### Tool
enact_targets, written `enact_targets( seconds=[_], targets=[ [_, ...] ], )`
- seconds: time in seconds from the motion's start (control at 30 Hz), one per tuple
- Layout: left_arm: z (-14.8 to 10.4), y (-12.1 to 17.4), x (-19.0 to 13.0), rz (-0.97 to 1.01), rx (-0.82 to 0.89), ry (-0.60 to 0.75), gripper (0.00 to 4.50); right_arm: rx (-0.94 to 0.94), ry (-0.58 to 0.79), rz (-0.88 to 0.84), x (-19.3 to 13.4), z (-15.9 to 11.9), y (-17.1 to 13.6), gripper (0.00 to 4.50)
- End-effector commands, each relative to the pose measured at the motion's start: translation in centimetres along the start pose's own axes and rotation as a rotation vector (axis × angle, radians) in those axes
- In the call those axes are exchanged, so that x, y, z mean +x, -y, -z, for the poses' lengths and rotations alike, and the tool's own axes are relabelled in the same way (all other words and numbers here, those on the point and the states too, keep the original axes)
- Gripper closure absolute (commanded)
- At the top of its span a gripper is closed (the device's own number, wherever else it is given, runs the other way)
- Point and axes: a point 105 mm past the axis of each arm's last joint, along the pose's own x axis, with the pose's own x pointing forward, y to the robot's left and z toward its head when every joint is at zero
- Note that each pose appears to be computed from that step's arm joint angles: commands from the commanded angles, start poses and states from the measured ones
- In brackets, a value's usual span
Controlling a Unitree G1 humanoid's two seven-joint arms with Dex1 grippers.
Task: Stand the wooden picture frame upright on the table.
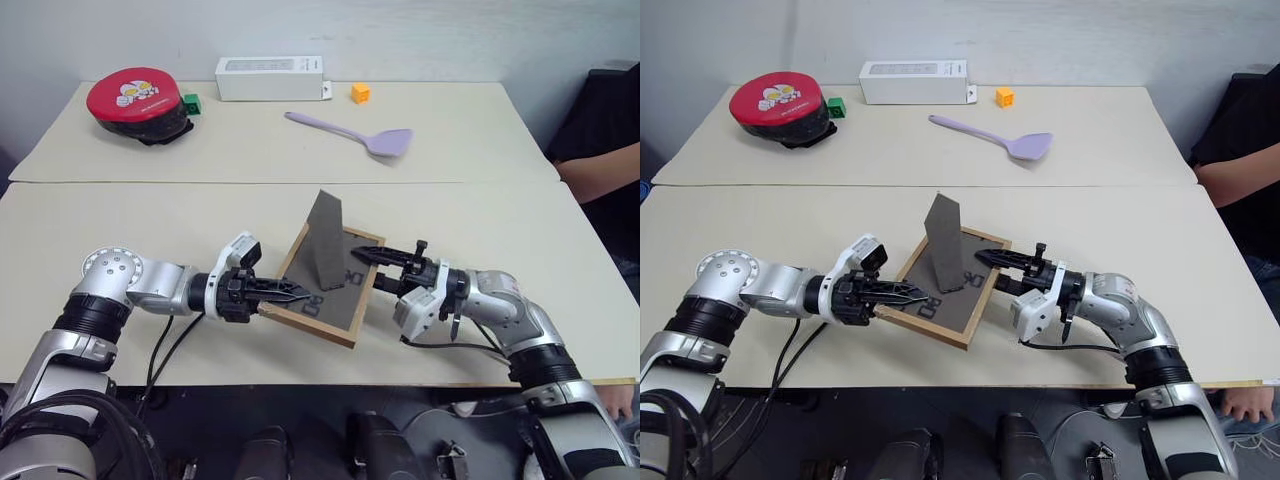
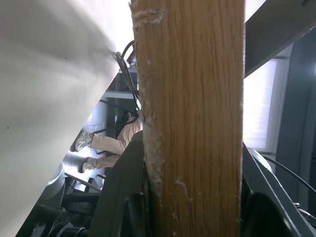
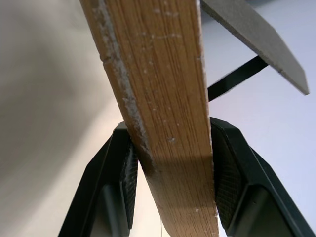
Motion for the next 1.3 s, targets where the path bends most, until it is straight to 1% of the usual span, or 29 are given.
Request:
enact_targets(
  seconds=[0.03, 0.13, 0.2, 0.23, 0.27, 0.3, 0.33, 0.37, 0.43, 0.53, 0.6, 0.67, 0.7, 0.73, 0.77, 0.8, 0.83, 0.87, 0.9, 0.93, 0.97, 1.0, 1.03, 1.1, 1.17, 1.3],
  targets=[
    [0.4, 2.1, 0.4, 0.063, 0.101, -0.018, 3.22, -0.018, 0.011, 0.119, -0.1, 0.0, 2.1, 2.94],
    [-0.8, 1.5, 0.4, -0.044, 0.196, 0.095, 3.22, -0.025, 0.006, 0.149, 0.1, 0.1, 2.7, 2.94],
    [-0.9, 2.2, -0.2, -0.041, 0.219, 0.112, 2.51, -0.029, 0.010, 0.153, 0.1, 0.0, 2.8, 2.94],
    [-0.9, 2.5, -0.5, -0.043, 0.233, 0.117, 2.27, -0.028, 0.011, 0.153, 0.1, 0.0, 2.8, 2.96],
    [-1.0, 2.6, -0.9, -0.062, 0.240, 0.129, 1.94, -0.028, 0.013, 0.154, 0.1, 0.0, 2.8, 3.09],
    [-1.2, 2.8, -1.4, -0.073, 0.248, 0.151, 1.64, -0.026, 0.014, 0.154, 0.1, -0.1, 2.8, 3.21],
    [-1.8, 3.1, -1.9, -0.076, 0.269, 0.201, 1.37, -0.026, 0.018, 0.156, 0.1, -0.1, 2.8, 3.22],
    [-2.3, 4.0, -2.6, -0.039, 0.295, 0.248, 1.08, -0.027, 0.021, 0.159, 0.1, -0.2, 2.9, 3.22],
    [-3.2, 4.9, -4.2, -0.044, 0.344, 0.335, 1.07, -0.027, 0.027, 0.166, 0.1, -0.3, 3.0, 3.22],
    [-3.4, 4.3, -6.3, -0.185, 0.456, 0.384, 1.07, -0.009, 0.029, 0.176, -0.1, -0.4, 3.1, 3.22],
    [-3.5, 3.8, -7.7, -0.270, 0.608, 0.416, 1.07, 0.027, 0.016, 0.194, -0.4, -0.2, 3.2, 3.22],
    [-3.6, 3.5, -8.5, -0.320, 0.743, 0.417, 1.07, 0.056, -0.008, 0.224, -0.8, 0.1, 3.6, 3.22],
    [-3.9, 4.3, -8.9, -0.298, 0.945, 0.452, 1.07, 0.105, -0.035, 0.242, -1.0, 0.7, 4.0, 3.22],
    [-3.5, 4.2, -9.2, -0.336, 1.147, 0.420, 1.07, 0.223, -0.057, 0.302, -1.2, 1.2, 4.8, 3.22],
    [-3.0, 3.9, -9.1, -0.379, 1.307, 0.368, 1.07, 0.454, -0.075, 0.346, -1.4, 2.0, 5.0, 3.22],
    [-2.6, 3.5, -9.0, -0.406, 1.405, 0.321, 1.07, 0.636, -0.058, 0.352, -1.3, 2.2, 4.8, 3.22],
    [-2.4, 2.9, -8.9, -0.419, 1.441, 0.287, 1.07, 0.841, -0.010, 0.365, -1.3, 1.9, 4.8, 3.22],
    [-2.1, 3.0, -8.8, -0.391, 1.483, 0.284, 0.90, 1.038, 0.030, 0.345, -1.3, 1.7, 4.5, 3.22],
    [-1.9, 2.8, -8.7, -0.397, 1.550, 0.245, 0.72, 1.192, 0.032, 0.280, -1.4, 1.5, 3.6, 3.22],
    [-1.6, 2.8, -8.4, -0.379, 1.588, 0.221, 0.52, 1.259, 0.036, 0.239, -1.4, 1.4, 3.2, 3.22],
    [-1.7, 2.9, -8.2, -0.374, 1.612, 0.227, 0.27, 1.295, 0.018, 0.224, -1.6, 1.6, 2.8, 3.22],
    [-1.8, 2.8, -7.9, -0.367, 1.632, 0.226, 0.01, 1.337, -0.031, 0.245, -1.9, 2.6, 2.2, 3.22],
    [-1.9, 2.7, -7.7, -0.365, 1.651, 0.233, 0.00, 1.377, -0.075, 0.264, -2.2, 3.5, 1.7, 3.22],
    [-1.8, 2.5, -7.4, -0.352, 1.658, 0.232, 0.00, 1.467, -0.116, 0.263, -2.5, 4.3, 0.7, 3.22],
    [-1.8, 2.2, -7.0, -0.341, 1.639, 0.240, 0.00, 1.458, -0.155, 0.208, -2.5, 4.7, -1.1, 3.22],
    [-1.7, 1.6, -6.5, -0.340, 1.633, 0.235, 0.00, 1.544, -0.199, 0.239, -2.5, 6.0, -2.8, 3.22]
  ],
)
